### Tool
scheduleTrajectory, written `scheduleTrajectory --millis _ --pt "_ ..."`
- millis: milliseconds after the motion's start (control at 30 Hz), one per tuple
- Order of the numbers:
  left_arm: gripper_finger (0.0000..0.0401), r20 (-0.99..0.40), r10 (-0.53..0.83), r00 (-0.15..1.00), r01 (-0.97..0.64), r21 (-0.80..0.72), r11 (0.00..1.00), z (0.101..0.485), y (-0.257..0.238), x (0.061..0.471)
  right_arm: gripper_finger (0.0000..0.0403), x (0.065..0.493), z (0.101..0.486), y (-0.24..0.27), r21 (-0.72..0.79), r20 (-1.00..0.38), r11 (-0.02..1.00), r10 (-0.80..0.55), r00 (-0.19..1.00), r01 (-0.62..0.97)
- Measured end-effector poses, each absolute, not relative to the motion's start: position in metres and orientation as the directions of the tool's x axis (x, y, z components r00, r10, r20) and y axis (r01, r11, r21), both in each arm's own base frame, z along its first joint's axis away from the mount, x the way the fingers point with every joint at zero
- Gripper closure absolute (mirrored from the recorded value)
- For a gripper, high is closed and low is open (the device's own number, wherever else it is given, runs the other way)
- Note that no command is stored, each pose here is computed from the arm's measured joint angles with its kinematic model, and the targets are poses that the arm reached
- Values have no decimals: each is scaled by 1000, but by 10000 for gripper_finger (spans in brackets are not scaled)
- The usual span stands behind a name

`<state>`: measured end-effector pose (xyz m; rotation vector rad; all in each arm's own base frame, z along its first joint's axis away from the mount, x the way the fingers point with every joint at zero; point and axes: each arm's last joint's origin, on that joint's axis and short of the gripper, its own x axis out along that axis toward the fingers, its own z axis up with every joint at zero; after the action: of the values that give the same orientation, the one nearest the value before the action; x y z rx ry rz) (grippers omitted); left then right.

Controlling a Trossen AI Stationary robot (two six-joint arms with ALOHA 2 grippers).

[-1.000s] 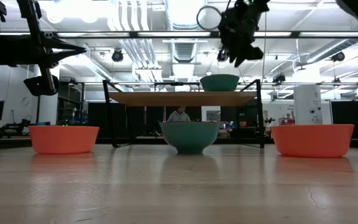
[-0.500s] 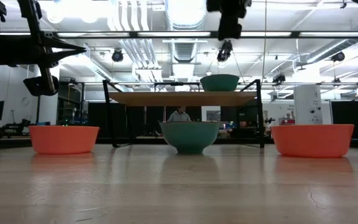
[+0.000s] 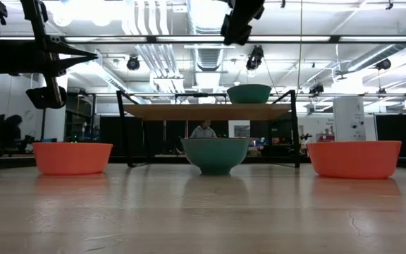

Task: Pick & Place Mini bowls
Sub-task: Stack the top white patterned bowl on top of the white bowl on the shelf

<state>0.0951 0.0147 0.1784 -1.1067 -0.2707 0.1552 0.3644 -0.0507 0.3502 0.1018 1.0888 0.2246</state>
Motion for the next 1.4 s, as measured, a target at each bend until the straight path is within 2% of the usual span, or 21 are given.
scheduleTrajectory --millis 333,567,1400 --pt "401 137 257 956 10 -897 441 178 15 95 282 379 289 -4 115 -922 947 213 322 -299" --pt "401 138 257 956 10 -897 441 178 15 95 282 382 259 9 71 -922 947 182 342 -313" --pt "401 137 257 957 10 -897 442 178 15 95 282 378 205 19 53 -903 936 194 385 -347"
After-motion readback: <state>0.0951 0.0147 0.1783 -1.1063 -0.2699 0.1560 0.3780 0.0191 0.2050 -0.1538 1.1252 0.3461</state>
